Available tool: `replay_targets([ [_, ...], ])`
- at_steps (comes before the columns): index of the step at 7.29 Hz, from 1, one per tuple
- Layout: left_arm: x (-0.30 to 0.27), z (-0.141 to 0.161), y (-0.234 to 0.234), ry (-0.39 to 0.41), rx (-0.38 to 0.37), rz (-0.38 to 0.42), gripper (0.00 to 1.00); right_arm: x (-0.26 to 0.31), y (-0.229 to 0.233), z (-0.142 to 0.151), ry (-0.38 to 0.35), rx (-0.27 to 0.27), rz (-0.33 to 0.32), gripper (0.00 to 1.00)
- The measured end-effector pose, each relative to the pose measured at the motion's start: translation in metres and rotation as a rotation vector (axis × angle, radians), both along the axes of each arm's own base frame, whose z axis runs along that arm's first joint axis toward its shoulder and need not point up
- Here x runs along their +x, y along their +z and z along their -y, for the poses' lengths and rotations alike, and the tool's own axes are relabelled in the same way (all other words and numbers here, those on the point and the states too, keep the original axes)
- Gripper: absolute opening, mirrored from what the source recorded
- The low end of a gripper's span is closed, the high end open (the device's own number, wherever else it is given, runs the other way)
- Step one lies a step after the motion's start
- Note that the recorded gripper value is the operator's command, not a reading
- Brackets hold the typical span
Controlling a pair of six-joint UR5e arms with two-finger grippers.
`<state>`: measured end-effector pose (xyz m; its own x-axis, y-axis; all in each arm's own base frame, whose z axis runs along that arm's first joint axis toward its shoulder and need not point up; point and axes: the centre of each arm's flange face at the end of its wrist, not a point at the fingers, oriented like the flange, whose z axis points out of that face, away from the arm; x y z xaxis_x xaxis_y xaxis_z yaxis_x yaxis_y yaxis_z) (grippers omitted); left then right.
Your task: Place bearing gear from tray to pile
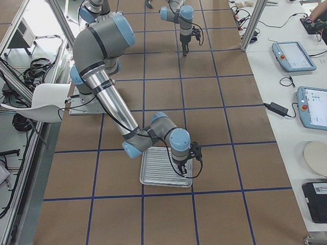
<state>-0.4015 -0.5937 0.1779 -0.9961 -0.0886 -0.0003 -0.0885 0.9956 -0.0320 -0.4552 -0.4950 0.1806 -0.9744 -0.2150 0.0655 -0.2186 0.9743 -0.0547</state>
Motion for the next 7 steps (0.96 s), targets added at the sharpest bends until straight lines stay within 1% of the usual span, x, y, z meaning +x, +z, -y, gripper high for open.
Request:
replay_targets([
  [1,0.028,0.011,0.017,0.008,0.042,-0.008,0.00,0.000,0.000,0.000,0.002,0.000,0.000,0.20],
  [2,0.076,0.024,0.042,0.015,0.089,-0.032,0.00,0.000,0.000,0.000,0.004,0.000,0.000,0.11],
  [3,0.130,0.028,0.065,-0.012,0.120,-0.039,0.00,0.000,0.001,0.000,0.007,0.000,-0.002,0.07],
  [4,0.184,0.025,0.078,-0.062,0.138,-0.017,0.00,0.000,0.002,0.000,0.008,-0.001,-0.004,0.06],
  [5,0.237,0.016,0.079,-0.115,0.156,0.014,0.00,0.000,0.003,0.000,0.004,-0.001,-0.006,0.01],
  [6,0.297,0.004,0.071,-0.180,0.151,0.022,0.00,0.001,0.010,-0.001,-0.002,-0.001,-0.013,0.00],
  [7,0.356,-0.006,0.062,-0.233,0.114,0.028,0.00,0.006,0.026,0.000,-0.005,-0.004,-0.026,0.01],
])
